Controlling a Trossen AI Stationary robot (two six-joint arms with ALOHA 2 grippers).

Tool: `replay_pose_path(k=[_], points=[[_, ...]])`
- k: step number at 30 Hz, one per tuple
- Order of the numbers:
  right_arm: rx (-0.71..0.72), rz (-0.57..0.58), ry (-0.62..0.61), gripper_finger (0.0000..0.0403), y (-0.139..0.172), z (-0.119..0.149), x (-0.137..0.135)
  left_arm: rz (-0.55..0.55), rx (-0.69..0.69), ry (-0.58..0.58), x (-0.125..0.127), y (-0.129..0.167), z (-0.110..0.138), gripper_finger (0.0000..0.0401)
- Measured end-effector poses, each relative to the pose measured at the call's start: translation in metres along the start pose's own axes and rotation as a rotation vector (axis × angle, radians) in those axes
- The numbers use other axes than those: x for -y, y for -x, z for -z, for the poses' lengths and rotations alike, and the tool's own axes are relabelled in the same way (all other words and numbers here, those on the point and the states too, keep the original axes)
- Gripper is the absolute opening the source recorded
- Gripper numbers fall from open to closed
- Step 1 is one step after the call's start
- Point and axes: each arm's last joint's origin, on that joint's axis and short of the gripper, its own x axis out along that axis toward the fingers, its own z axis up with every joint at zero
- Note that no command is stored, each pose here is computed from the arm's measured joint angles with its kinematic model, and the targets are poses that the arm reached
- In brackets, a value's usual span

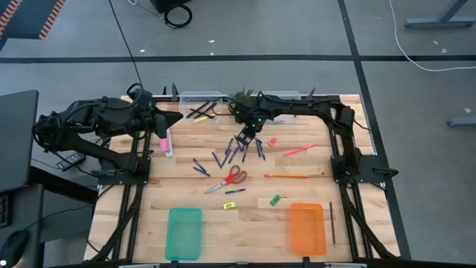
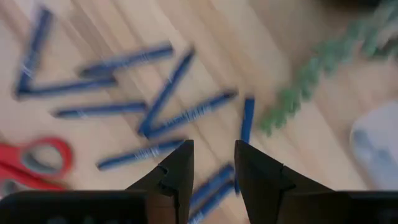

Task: Sort crayons/erasers/pens/pencils in bins
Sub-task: Put the blue crayon into the right transparent bin

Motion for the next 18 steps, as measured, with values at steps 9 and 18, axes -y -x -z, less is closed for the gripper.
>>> replay_pose_path(k=[9,18], points=[[-0.043,0.041,-0.031,0.0122,-0.017,0.0,0.0,0.045,-0.051,-0.008,0.002,0.0,0.001,0.0095],[-0.083,0.079,-0.063,0.0122,-0.03,0.005,0.005,0.052,-0.061,-0.008,0.002,0.0,0.002,0.009]])
